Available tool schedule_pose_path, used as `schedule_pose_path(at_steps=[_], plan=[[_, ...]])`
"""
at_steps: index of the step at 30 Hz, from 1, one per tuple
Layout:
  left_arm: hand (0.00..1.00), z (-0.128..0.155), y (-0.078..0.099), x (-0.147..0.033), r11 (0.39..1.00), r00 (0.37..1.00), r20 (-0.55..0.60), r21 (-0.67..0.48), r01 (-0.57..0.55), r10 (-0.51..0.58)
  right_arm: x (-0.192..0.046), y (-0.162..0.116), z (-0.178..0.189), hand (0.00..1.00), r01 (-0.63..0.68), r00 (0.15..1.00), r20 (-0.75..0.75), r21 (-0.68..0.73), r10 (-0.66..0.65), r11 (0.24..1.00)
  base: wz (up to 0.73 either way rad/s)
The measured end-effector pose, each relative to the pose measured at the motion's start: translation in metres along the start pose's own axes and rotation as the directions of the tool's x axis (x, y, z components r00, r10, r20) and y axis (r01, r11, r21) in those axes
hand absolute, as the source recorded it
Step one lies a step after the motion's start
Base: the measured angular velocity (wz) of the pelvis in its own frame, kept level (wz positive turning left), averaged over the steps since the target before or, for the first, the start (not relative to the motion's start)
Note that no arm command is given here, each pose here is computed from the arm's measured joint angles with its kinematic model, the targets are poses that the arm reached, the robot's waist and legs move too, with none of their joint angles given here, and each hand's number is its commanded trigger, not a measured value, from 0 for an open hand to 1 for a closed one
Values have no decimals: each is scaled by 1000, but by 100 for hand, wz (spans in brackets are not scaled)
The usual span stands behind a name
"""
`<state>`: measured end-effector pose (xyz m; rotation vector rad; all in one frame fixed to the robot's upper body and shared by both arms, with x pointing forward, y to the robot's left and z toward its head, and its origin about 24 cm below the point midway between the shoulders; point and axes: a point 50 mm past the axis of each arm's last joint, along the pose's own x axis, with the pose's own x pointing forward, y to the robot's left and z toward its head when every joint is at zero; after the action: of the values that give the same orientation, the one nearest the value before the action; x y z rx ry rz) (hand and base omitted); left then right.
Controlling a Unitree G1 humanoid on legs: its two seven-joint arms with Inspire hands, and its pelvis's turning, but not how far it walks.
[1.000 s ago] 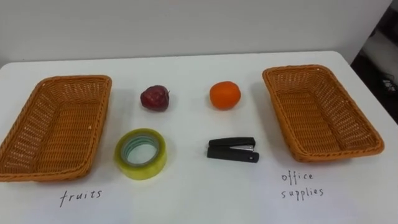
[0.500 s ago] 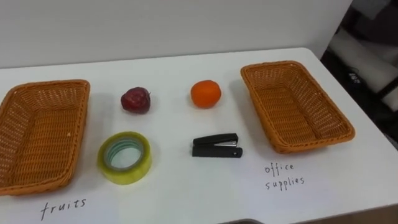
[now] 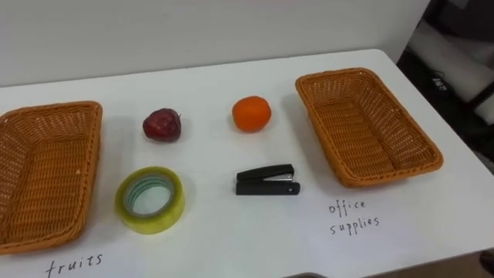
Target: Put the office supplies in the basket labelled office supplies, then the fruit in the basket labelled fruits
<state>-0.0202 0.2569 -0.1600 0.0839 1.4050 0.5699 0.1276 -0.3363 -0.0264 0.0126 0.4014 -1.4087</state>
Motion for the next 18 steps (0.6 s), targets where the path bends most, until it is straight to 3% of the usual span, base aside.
schedule_pose_path(at_steps=[7,18], plan=[[0,-1,-1,0,1000,1000,-1,4,3,-3,-10,3,67,0,4,955,290,175,-56,985,1],[0,-9,-1,0,999,1000,-26,42,7,-5,-33,5,114,0,-69,850,522,245,-72,967,0]])
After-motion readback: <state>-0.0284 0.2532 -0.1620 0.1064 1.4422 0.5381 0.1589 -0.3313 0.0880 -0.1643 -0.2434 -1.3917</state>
